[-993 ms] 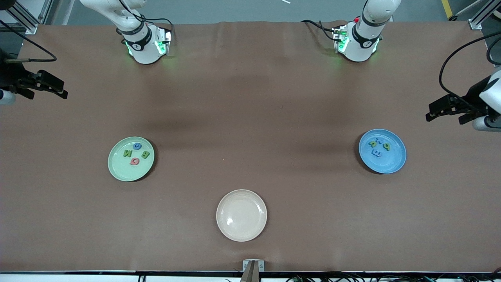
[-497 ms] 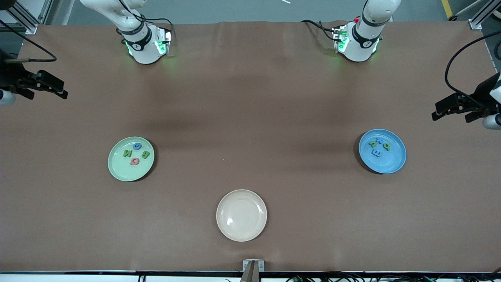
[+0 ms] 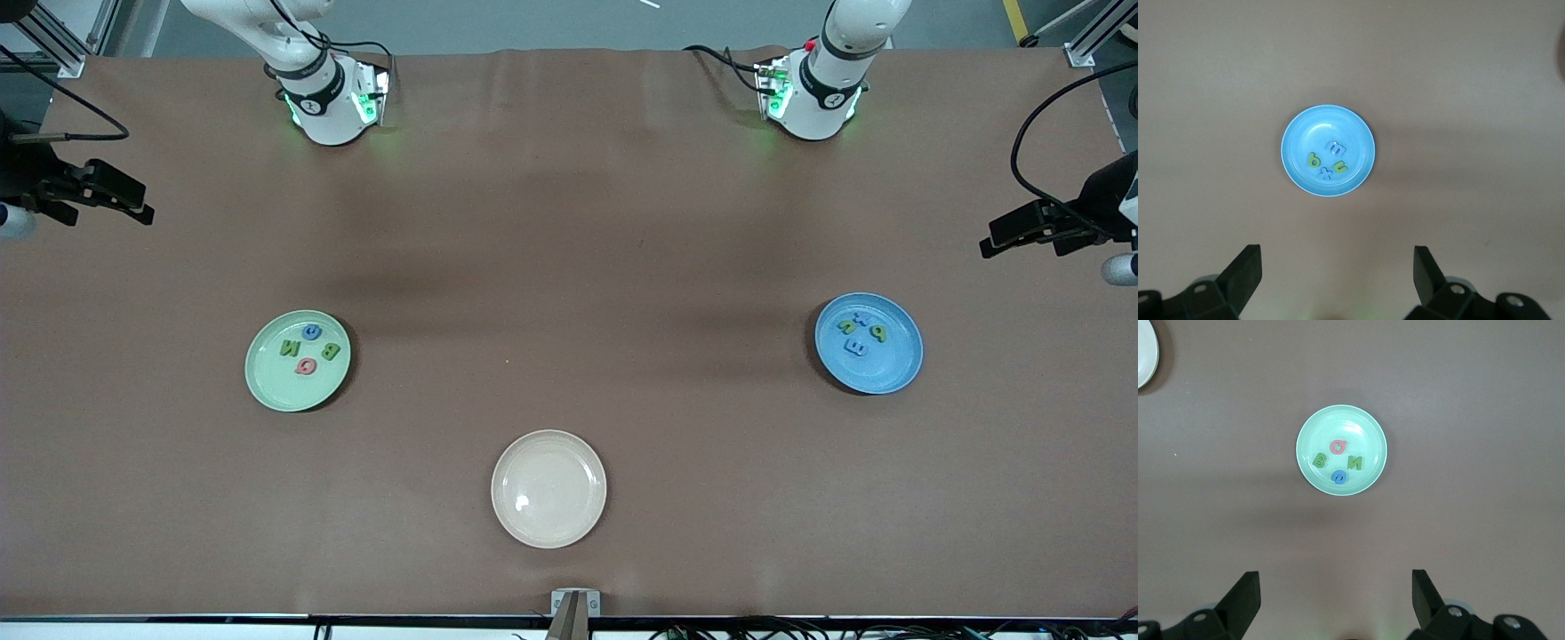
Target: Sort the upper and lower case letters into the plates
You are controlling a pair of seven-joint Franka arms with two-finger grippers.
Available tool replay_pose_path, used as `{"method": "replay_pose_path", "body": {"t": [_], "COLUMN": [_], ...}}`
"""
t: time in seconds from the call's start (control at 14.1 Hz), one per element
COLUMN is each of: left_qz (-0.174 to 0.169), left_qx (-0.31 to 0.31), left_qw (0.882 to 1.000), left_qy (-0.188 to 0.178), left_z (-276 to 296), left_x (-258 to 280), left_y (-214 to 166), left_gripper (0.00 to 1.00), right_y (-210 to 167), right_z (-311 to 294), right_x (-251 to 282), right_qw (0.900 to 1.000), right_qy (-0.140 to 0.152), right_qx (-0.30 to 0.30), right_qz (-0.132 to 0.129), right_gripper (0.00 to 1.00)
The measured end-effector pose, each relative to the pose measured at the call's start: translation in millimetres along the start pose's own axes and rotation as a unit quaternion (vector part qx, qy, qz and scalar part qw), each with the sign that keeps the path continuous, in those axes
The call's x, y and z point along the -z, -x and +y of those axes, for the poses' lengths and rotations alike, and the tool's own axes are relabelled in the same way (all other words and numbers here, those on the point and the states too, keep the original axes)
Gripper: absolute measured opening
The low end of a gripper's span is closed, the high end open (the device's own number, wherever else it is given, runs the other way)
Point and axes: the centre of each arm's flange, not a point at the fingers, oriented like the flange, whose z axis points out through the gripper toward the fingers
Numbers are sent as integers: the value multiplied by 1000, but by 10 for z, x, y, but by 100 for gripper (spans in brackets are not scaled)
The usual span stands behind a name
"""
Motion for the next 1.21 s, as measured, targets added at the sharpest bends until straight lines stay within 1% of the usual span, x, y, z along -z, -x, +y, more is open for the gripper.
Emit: {"method": "replay_pose_path", "body": {"t": [0.28,0.5,0.57,0.71,0.85,1.06,1.21], "left_qz": [11,15,16,16,14,12,11], "left_qx": [3,3,3,4,5,5,5], "left_qw": [1000,1000,1000,1000,1000,1000,1000], "left_qy": [1,-21,-22,-22,-11,-3,-2], "left_z": [-29,-65,-65,-67,-76,-94,-98], "left_x": [120,133,138,140,132,111,106], "left_y": [3,-3,-3,-3,-8,-21,-24], "left_gripper": [100,100,100,100,100,100,100], "right_y": [0,0,0,-1,-1,-1,-1], "right_z": [-1,-2,-8,-31,-40,-37,-21], "right_x": [0,0,0,1,1,1,2], "right_qw": [1000,1000,1000,1000,1000,1000,1000], "right_qy": [0,0,-3,-13,-17,-16,-9], "right_qx": [0,0,0,1,1,1,1], "right_qz": [0,0,0,0,0,0,1], "right_gripper": [100,100,100,100,100,100,100]}}
